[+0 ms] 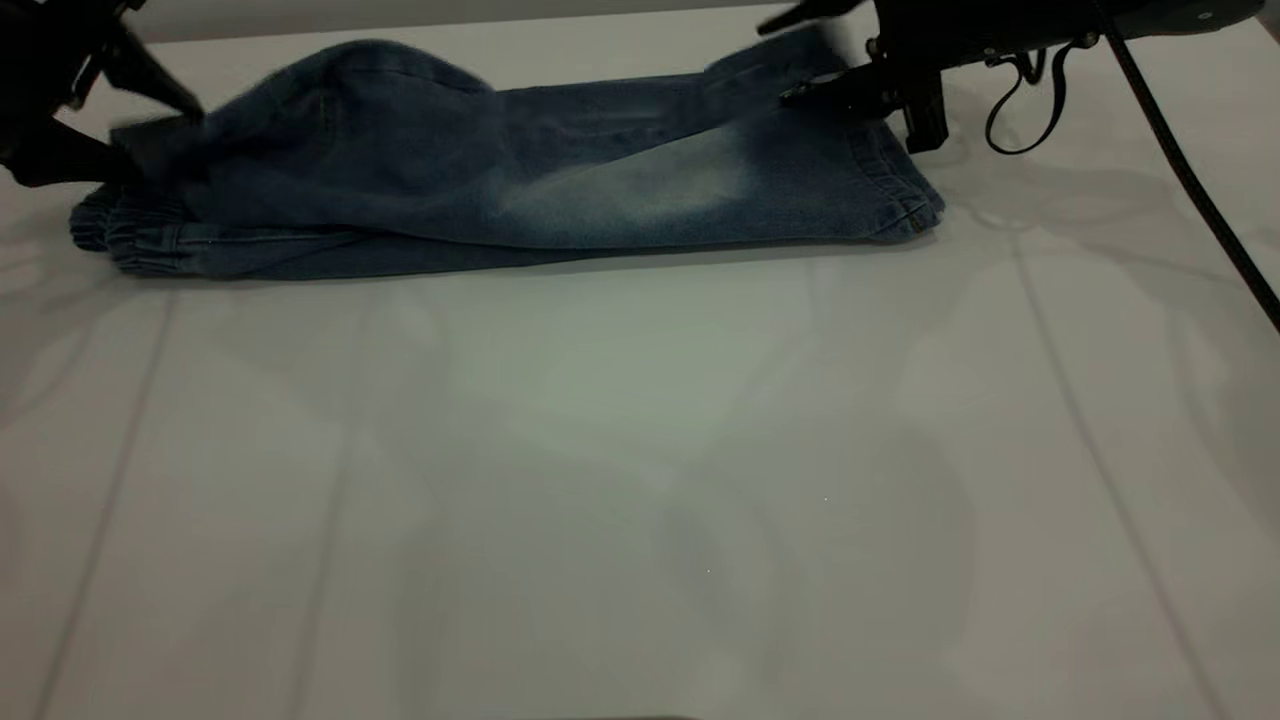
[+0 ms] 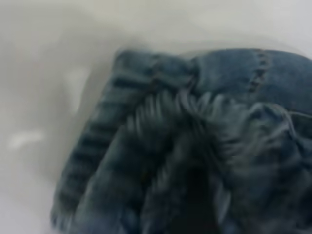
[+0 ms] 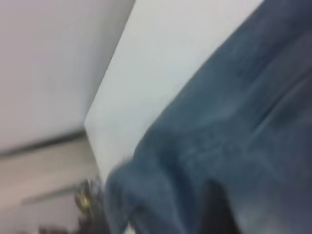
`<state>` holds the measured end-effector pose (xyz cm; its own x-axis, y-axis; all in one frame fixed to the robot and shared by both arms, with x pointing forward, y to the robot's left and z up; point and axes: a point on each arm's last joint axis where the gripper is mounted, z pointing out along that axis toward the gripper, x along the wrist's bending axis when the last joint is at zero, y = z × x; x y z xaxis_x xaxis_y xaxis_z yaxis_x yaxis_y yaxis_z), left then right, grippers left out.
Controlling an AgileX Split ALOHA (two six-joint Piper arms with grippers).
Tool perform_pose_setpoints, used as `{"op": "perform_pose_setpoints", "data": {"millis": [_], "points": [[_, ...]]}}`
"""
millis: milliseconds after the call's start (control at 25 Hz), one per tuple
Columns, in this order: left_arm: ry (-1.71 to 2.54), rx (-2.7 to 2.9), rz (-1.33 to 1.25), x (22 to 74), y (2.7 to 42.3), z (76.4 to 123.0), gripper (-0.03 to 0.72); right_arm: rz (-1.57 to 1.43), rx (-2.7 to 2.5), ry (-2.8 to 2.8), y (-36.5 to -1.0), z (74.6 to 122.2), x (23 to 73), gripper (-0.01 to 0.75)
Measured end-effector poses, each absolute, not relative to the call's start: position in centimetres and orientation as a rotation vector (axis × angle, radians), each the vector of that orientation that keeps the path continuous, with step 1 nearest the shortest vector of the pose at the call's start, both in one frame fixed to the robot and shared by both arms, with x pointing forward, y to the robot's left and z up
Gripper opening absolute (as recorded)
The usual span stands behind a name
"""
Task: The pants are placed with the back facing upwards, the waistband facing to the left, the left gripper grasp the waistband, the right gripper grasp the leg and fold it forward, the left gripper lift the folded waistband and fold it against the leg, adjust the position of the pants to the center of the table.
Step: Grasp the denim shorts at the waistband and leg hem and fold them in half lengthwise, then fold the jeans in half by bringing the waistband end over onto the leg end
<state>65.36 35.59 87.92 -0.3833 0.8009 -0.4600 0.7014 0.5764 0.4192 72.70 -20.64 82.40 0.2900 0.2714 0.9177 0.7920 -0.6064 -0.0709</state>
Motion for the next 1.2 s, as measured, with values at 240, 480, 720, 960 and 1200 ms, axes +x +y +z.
{"op": "perform_pose_setpoints", "data": {"millis": [240, 480, 720, 960, 1200], "points": [[1.928, 1.533, 0.361, 65.3, 35.4, 90.7, 0.63, -1.375, -1.85, -1.087, -20.1, 83.4, 72.2, 0.58], [1.839, 1.714, 0.393, 64.9, 35.4, 91.1, 0.617, -1.436, -1.744, -1.139, -20.0, 85.5, 72.1, 0.584], [1.883, 1.86, 0.358, 64.2, 35.8, 89.8, 0.601, -1.44, -1.728, -1.146, -20.0, 85.8, 72.0, 0.582], [2.028, 1.81, 0.33, 64.2, 36.4, 86.1, 0.594, -1.44, -1.727, -1.147, -19.9, 85.8, 72.0, 0.582], [2.101, 1.723, 0.301, 64.4, 36.4, 84.1, 0.594, -1.44, -1.723, -1.146, -19.9, 85.8, 72.0, 0.582]]}}
